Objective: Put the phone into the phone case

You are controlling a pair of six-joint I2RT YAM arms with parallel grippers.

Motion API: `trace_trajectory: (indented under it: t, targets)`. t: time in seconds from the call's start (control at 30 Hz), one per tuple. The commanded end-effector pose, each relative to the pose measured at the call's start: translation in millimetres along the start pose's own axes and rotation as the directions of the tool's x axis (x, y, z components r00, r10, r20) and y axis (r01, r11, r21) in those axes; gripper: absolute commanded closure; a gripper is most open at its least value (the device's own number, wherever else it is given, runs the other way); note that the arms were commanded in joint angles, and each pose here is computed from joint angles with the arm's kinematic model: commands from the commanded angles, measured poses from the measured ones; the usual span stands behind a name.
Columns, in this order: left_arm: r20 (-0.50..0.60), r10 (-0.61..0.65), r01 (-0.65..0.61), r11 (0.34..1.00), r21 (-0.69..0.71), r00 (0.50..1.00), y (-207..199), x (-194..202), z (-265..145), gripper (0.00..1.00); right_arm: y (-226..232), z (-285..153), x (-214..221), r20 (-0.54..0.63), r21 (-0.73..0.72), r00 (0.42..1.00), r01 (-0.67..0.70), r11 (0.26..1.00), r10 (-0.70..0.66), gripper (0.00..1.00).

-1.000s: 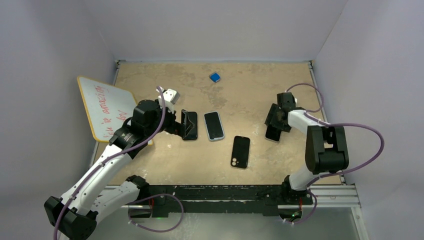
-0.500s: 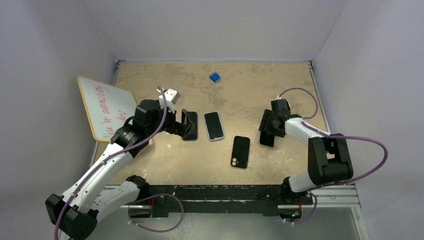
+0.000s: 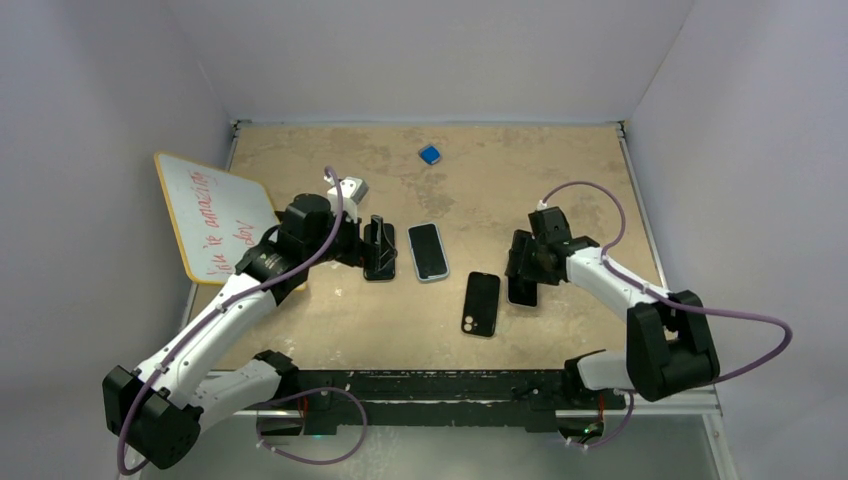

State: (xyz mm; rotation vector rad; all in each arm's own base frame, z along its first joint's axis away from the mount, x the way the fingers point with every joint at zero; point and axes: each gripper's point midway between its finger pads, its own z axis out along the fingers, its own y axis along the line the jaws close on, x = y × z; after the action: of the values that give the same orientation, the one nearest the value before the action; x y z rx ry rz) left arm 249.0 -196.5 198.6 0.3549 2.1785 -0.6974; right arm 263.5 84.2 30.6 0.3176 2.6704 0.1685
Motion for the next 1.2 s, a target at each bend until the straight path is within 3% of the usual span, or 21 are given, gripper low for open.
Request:
trace_trajectory:
  t: [0.0, 0.9, 1.17]
  targets:
    - [0.061, -0.002, 0.001, 1.0, 0.018, 0.998, -6.4, -17.4, -3.8, 0.07, 12.7, -15.7, 2.4, 0.018, -0.048, 1.0, -0.022, 0.999, 0.023, 0.53]
    - [0.066, 0.039, -0.038, 0.999, -0.017, 0.997, 1.4, -11.8, -10.7, 0.07, 110.7, -43.7, 44.3, 0.06, -0.268, 0.981, -0.16, 0.95, 0.182, 0.55]
    - [0.067, 0.048, -0.045, 0.998, -0.044, 0.997, 6.0, -12.6, -12.0, 0.06, 109.8, -28.4, 59.4, 0.045, -0.22, 0.98, -0.182, 0.958, 0.196, 0.56]
